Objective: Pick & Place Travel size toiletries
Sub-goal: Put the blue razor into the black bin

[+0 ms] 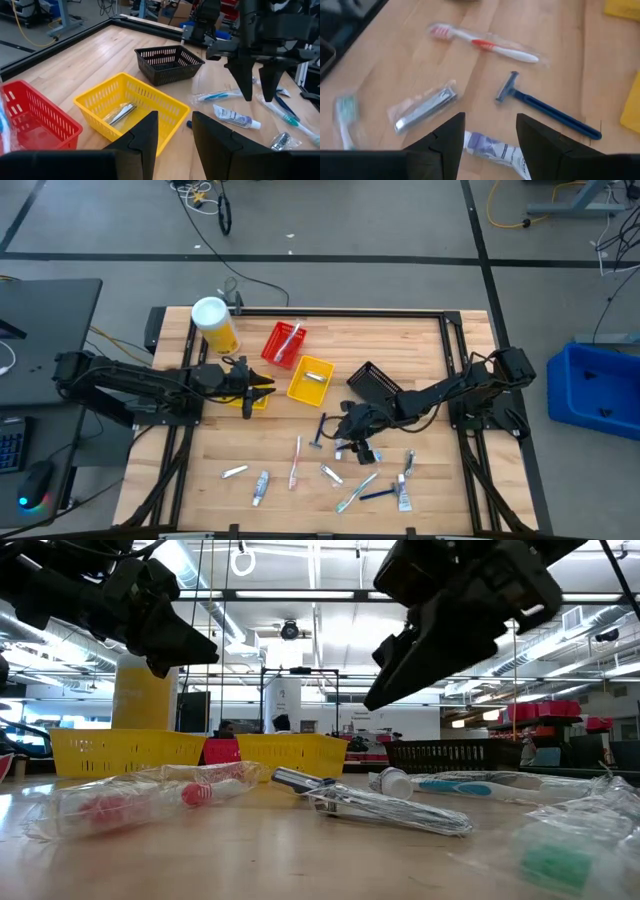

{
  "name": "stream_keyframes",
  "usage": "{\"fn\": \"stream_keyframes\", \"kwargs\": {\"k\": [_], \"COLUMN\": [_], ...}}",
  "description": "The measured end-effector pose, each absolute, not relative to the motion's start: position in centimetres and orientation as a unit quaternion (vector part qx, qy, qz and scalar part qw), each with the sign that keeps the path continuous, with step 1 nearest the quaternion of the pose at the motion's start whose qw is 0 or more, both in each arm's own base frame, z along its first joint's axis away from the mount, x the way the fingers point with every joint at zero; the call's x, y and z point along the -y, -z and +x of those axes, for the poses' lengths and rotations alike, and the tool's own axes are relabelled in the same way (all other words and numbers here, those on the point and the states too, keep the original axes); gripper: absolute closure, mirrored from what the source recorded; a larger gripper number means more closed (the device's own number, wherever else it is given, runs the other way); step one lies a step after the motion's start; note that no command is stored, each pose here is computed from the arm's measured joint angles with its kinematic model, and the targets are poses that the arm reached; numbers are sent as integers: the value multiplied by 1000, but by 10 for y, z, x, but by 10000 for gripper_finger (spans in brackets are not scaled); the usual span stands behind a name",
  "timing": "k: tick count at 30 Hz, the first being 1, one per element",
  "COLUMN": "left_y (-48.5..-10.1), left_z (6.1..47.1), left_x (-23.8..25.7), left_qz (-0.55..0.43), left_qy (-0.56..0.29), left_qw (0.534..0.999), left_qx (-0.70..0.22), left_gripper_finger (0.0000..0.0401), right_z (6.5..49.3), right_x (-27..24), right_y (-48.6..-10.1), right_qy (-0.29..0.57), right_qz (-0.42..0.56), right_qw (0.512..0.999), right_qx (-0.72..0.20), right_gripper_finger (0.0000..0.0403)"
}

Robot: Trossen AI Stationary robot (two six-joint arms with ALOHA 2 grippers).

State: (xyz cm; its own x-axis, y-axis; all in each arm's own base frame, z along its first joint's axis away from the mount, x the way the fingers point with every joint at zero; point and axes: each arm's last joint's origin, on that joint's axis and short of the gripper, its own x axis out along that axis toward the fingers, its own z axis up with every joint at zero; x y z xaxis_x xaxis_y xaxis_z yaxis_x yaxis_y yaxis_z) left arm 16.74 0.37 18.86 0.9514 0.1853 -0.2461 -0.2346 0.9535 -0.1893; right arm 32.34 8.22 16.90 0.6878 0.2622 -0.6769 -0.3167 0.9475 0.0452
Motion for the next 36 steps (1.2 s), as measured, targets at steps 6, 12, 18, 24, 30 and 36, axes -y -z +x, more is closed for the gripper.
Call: {"fn": "stream_keyframes", "kwargs": {"k": [6,12,18,24,30,36], "left_y": [-188,-188,-188,-188,-188,-188], "left_z": [167,167,167,167,167,167], "left_x": [-4,-4,-4,-4,-4,-4], "left_qz": [-113,-110,-110,-109,-109,-116], "left_qy": [-107,-107,-107,-107,-107,-108], "left_qw": [981,982,982,982,982,981], "left_qx": [-114,-114,-114,-114,-114,-116], "left_gripper_finger": [274,274,274,274,274,274], "right_z": [323,324,323,322,323,329], "right_x": [-82,-82,-85,-99,-112,-122], "right_y": [-169,-169,-169,-173,-173,-162], "right_qy": [-158,-135,-123,-156,-152,-140], "right_qz": [-48,-29,11,23,70,56], "right_qw": [918,921,921,924,928,939], "right_qx": [-360,-364,-370,-350,-333,-310], "right_gripper_finger": [189,166,157,170,182,183]}}
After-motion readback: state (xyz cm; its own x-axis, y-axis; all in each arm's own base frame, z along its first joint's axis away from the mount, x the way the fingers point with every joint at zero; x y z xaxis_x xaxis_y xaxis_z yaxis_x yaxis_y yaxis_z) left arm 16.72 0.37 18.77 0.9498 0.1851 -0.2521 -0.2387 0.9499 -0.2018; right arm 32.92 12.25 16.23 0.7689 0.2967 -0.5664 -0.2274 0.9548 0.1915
